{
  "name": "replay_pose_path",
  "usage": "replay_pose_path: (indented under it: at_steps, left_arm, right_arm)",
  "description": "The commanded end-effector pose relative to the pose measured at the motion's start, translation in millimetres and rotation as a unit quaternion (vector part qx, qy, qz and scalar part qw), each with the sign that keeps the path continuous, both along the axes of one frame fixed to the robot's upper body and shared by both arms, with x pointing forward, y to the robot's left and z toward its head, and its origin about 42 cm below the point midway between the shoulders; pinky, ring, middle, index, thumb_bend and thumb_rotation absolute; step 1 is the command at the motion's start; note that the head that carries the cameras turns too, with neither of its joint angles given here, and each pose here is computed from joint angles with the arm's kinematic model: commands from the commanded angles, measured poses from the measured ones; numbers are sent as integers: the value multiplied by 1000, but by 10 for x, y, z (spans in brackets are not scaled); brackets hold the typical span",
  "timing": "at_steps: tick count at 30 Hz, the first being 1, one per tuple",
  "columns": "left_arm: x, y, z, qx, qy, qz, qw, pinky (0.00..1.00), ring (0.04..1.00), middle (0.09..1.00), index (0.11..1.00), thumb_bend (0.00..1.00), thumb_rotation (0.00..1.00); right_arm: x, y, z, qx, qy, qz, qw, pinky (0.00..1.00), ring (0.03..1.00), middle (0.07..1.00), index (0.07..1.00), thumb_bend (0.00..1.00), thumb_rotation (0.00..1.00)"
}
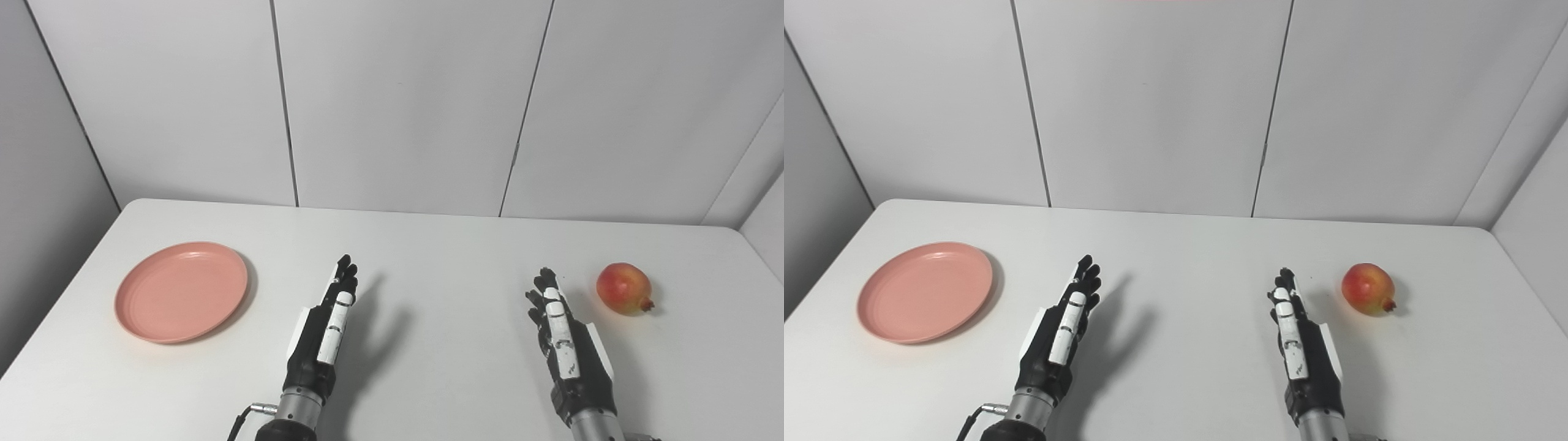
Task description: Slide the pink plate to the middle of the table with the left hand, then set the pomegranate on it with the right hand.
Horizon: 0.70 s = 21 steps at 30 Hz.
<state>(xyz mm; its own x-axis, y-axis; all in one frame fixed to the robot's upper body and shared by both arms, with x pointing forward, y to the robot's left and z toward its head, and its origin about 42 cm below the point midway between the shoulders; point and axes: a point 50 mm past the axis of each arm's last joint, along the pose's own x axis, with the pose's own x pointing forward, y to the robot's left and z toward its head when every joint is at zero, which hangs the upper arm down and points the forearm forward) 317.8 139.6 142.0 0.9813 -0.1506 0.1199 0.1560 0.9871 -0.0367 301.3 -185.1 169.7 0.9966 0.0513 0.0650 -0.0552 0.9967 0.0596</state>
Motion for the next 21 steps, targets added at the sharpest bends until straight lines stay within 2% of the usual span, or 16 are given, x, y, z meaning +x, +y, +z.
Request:
replay_pose_path:
  at_steps: [1,13,21]
  left_arm:
    - [26,-98,116,-10,-22,-7,1000,1000,995,1000,1000,419,1000]
    - [54,-354,33,-5,-8,1,1000,969,968,982,977,453,1000]
    - [62,-508,-7,-2,0,0,1000,967,974,984,979,430,1000]
  right_arm:
    - [35,-7,155,3,-50,1,999,991,974,988,989,281,1000]
    - [6,-225,103,-2,-57,21,998,1000,967,979,968,282,1000]
    - [-1,-310,58,12,-60,36,997,1000,975,983,969,261,1000]
